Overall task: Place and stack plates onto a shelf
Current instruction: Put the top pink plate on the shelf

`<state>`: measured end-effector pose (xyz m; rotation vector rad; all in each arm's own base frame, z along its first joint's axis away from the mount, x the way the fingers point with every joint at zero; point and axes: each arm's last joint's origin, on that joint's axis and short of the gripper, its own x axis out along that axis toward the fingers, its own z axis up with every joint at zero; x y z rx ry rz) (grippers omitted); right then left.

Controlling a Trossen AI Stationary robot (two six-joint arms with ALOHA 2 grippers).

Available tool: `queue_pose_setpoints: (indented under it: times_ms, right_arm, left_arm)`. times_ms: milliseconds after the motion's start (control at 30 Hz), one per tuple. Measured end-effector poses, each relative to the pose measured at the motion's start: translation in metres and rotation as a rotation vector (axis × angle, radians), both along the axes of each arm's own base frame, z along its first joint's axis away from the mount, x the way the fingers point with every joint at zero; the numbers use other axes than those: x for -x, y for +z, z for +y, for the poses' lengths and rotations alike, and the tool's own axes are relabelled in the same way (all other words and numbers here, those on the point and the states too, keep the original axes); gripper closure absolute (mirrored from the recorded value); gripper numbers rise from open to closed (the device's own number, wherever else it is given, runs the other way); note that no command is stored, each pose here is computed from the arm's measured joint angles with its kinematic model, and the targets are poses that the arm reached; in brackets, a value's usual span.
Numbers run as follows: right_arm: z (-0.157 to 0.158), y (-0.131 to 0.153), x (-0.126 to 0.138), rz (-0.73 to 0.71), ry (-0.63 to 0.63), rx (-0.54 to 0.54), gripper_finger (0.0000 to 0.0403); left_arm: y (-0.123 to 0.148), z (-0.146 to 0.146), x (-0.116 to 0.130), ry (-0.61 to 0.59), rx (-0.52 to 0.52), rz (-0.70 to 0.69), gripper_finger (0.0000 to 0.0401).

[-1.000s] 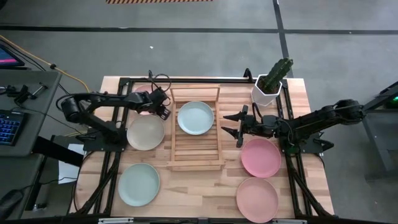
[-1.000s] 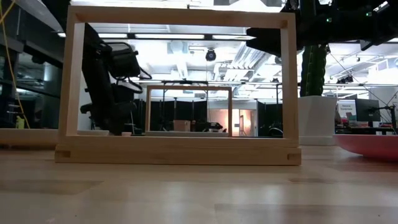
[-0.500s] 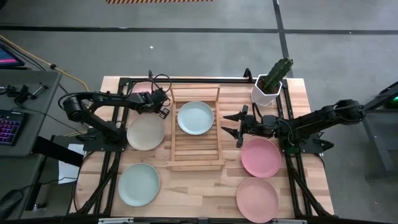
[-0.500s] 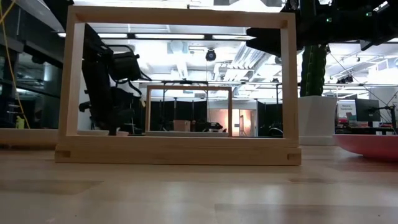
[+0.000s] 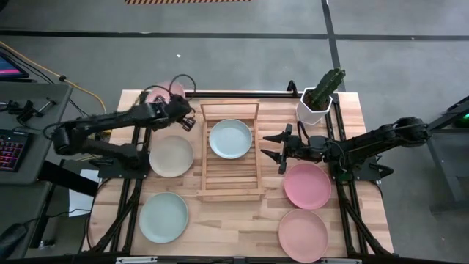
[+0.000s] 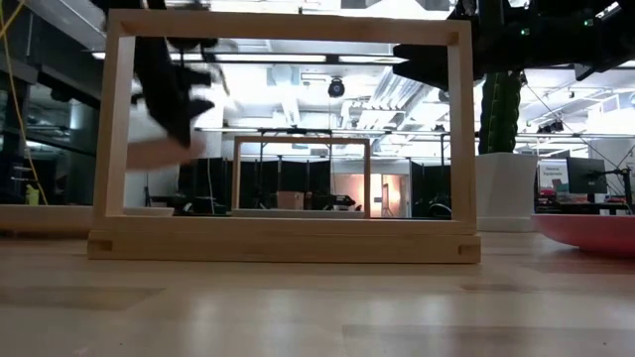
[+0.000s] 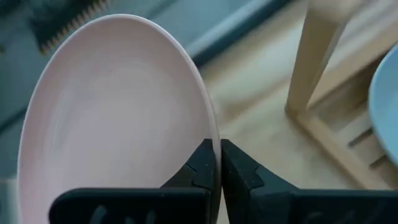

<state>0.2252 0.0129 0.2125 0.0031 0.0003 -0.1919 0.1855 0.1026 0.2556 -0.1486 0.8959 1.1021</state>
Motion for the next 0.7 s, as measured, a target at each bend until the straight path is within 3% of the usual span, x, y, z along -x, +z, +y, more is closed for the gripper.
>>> queue_pose_setpoints:
  times_ms: [133,233,300,400,500,600,700]
  right_arm:
    - [0.000,0.000,0.000,0.000,0.000,0.000,0.0185]
    - [0.000,0.000,0.000,0.000,0.000,0.000,0.0185]
    - [0.000,0.000,0.000,-0.001,0.000,0.000,0.0185]
    - [0.000,0.000,0.000,-0.002,0.000,-0.011,0.0185]
    - [0.000,0.000,0.000,-0.004,0.000,-0.023,0.0185]
    - [0.000,0.000,0.000,-0.003,0.000,-0.025,0.0185]
    - [0.000,-0.001,0.000,0.003,0.000,-0.025,0.0185]
  left_arm:
    - [0.057,-0.020,0.001,-0.083,-0.152,-0.103,0.0399]
    - [0.088,-0.040,-0.006,-0.261,-0.193,-0.181,0.0400]
    - [0.097,-0.058,-0.017,-0.443,-0.190,-0.207,0.0400]
    - [0.091,-0.093,-0.035,-0.790,-0.152,-0.161,0.0400]
    - [0.074,-0.129,-0.049,-1.120,-0.133,-0.010,0.0400]
    - [0.053,-0.162,-0.060,-1.338,-0.135,0.147,0.0400]
    - [0.031,-0.187,-0.070,-1.468,-0.135,0.272,0.0400]
